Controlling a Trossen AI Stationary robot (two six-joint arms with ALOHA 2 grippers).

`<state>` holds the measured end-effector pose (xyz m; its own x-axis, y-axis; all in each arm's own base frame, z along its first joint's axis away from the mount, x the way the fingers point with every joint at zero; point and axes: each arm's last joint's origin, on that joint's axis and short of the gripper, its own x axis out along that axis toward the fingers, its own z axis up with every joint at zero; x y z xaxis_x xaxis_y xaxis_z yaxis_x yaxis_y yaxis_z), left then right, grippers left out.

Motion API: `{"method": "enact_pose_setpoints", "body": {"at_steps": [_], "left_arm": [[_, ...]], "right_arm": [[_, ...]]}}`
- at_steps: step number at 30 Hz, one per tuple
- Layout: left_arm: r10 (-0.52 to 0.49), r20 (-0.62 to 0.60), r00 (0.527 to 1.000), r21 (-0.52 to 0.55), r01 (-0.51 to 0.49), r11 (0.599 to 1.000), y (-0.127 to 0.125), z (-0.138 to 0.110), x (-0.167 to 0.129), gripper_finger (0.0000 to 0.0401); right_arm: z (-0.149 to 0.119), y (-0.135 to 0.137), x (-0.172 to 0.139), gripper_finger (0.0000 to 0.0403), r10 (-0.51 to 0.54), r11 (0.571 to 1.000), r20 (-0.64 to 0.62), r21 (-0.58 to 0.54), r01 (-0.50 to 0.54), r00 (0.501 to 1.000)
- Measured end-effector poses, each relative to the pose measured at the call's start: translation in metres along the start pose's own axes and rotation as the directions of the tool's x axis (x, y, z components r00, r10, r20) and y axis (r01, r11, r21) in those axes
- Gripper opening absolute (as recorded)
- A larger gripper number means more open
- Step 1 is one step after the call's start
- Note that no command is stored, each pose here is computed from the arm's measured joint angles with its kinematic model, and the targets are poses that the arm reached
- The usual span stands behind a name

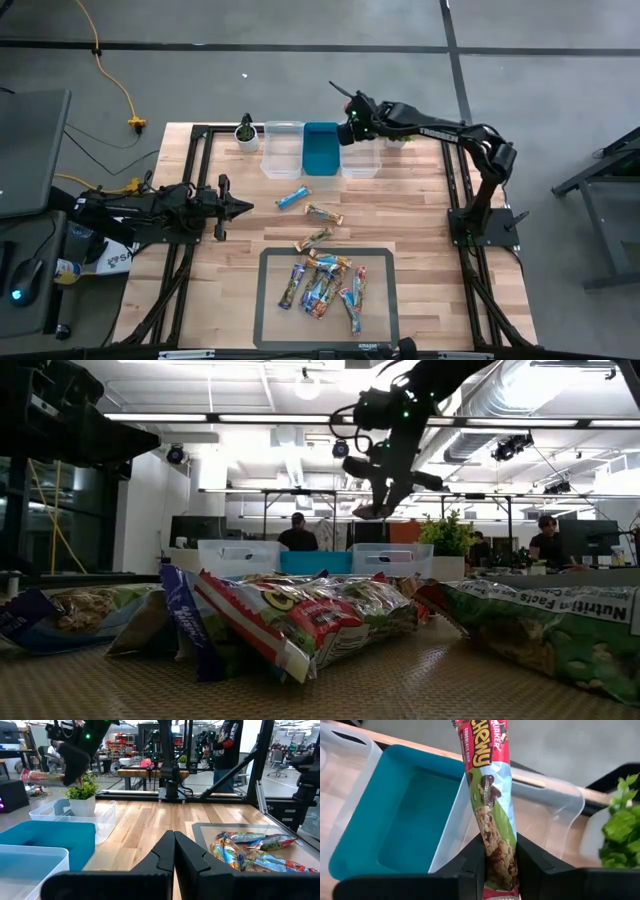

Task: Pick and place Granola Bars by type
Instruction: Put the red granola bar into the right transparent bin

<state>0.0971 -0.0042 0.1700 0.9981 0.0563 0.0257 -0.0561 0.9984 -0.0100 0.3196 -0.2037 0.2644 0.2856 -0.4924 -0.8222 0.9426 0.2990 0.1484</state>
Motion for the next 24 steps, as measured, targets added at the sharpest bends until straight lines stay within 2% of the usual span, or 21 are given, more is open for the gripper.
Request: {"method": "enact_pose_setpoints", "body": {"at_steps": [8,15,24], "left_arm": [[0.0,0.0,1.0,0.0,0.0,1.0,0.0,0.0,0.0,0.0001],[0.0,0.001,1.0,0.0,0.0,1.0,0.0,0.0,0.0,0.0001],[0.0,0.001,1.0,0.0,0.0,1.0,0.0,0.0,0.0,0.0001]], "right_arm": [[-0.004,0.004,0.001,0.0071,0.03,0.991,-0.035,0.134,-0.025,0.999],[-0.01,0.006,0.0,0.0071,0.02,0.976,-0.07,0.218,-0.004,0.997],[-0.019,0.013,-0.002,0.0071,0.016,0.959,-0.085,0.282,0.008,0.996]]}}
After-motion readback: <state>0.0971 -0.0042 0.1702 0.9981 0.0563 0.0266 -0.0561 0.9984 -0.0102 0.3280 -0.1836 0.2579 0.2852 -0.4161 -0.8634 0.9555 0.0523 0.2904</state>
